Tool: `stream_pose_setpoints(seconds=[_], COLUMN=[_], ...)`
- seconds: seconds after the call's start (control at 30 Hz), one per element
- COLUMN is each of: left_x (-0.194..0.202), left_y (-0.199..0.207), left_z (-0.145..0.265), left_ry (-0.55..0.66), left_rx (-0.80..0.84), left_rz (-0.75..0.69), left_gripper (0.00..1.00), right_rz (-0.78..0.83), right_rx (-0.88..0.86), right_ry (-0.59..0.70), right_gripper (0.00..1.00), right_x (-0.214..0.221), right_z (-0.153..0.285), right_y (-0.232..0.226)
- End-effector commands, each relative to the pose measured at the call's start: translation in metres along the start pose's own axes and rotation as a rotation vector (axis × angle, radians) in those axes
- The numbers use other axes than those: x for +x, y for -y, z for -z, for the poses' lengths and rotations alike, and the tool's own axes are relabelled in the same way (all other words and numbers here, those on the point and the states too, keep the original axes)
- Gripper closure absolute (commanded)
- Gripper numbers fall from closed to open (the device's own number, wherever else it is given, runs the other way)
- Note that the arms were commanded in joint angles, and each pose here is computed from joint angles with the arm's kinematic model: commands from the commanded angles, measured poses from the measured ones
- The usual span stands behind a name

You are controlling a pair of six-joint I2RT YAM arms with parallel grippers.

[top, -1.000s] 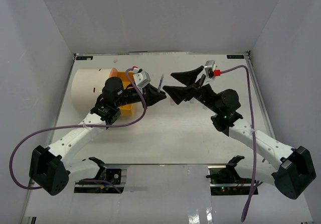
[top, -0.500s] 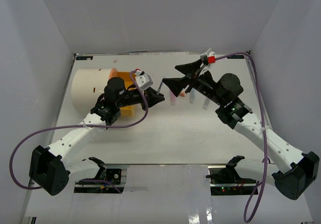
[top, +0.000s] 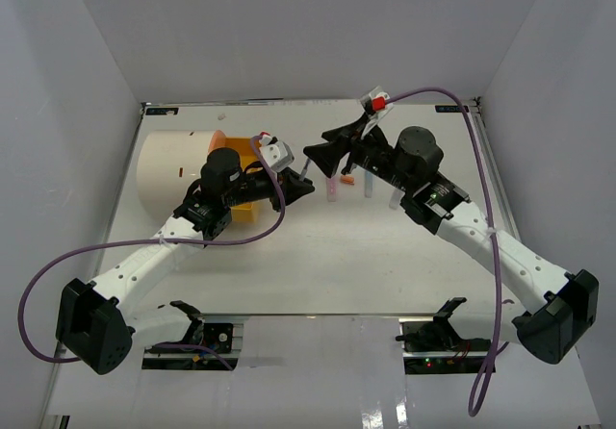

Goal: Sort the stationery into containers
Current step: Close the pen cap on the pen.

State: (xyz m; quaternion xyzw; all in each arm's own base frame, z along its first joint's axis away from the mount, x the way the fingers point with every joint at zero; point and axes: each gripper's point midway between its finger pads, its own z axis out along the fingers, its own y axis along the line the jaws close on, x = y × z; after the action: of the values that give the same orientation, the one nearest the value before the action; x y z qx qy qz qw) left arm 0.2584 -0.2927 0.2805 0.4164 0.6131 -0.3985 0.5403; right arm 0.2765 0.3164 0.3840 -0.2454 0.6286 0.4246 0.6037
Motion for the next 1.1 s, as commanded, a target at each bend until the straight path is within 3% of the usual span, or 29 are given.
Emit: stream_pose_setpoints(seconds=[0.0, 0.13, 0.47, 0.7, 0.93, 1.07], left_x=[-0.007, -0.005, -0.006, -0.007, -0.013, -0.020], left_y=[0.000, -0.001, -0.002, -0.002, 0.000, 0.001], left_z=[0.003, 0.002, 0.003, 0.003, 0.005, 0.007], left_ry=[0.009, 0.002, -0.001, 0.002, 0.016, 0.029], left_rx=[-0.012, -0.017, -0.024, -0.023, -0.022, -0.024], left_rz=[-0.016, -0.012, -0.010, -0.010, -0.017, -0.021], left_gripper=[1.00, 1.00, 1.00, 1.00, 1.00, 1.00], right_rz=[0.028, 0.031, 0.032, 0.026, 0.017, 0.006], right_rx=[-0.004, -0.008, -0.021, -0.010, 0.013, 0.023], right_ry=[0.048, 0.056, 0.039, 0.016, -0.043, -0.088], right_gripper=[0.30, 0.45, 0.59, 0.74, 0.89, 0.92], right_x=[-0.023, -0.025, -0.021, -0.014, 0.004, 0.019], right_z=[-0.005, -0.008, -0.014, -0.016, -0.019, -0.019], right_y=[-0.008, -0.009, -0.014, -0.013, -0.008, -0.007])
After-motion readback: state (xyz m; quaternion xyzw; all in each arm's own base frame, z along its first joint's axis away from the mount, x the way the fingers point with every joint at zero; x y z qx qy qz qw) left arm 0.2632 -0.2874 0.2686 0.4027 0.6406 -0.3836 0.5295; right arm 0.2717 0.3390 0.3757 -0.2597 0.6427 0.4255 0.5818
